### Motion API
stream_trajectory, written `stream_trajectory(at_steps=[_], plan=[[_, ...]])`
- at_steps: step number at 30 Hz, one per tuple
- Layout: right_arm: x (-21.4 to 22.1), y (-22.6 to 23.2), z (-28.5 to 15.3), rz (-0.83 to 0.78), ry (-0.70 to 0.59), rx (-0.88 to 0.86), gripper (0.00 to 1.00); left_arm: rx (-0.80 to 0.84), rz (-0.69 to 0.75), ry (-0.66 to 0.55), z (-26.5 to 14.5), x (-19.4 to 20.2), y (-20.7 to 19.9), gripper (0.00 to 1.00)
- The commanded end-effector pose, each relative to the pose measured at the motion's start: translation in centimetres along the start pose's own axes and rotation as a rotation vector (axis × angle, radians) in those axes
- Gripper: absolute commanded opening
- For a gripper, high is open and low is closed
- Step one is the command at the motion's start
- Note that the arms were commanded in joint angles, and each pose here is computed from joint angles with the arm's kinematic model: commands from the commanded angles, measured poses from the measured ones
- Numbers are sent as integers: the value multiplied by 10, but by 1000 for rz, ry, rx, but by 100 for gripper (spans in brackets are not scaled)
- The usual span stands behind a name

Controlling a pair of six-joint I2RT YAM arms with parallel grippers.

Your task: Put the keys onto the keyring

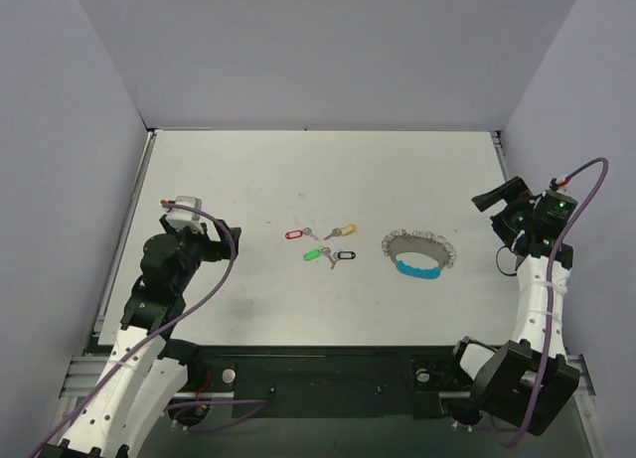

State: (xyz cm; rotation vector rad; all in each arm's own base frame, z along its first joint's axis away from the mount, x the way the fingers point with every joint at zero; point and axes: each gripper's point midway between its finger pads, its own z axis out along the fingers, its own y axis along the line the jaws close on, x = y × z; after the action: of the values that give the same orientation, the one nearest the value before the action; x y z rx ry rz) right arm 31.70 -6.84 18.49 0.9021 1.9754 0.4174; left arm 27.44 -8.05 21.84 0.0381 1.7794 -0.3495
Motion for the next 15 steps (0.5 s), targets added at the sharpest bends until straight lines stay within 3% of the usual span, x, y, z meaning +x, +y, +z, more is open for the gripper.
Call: stream_trajectory(at_steps=[1,10,15], plan=[[-11,10,-3,-22,-22,-18,100,33,13,-76,-2,-28,-9,100],[4,22,0,-78,47,-108,100,44,13,-70,-2,-27,-12,100],[38,50,-7,-318,118,-335,100,53,7,-65,-2,-26,-14,100]])
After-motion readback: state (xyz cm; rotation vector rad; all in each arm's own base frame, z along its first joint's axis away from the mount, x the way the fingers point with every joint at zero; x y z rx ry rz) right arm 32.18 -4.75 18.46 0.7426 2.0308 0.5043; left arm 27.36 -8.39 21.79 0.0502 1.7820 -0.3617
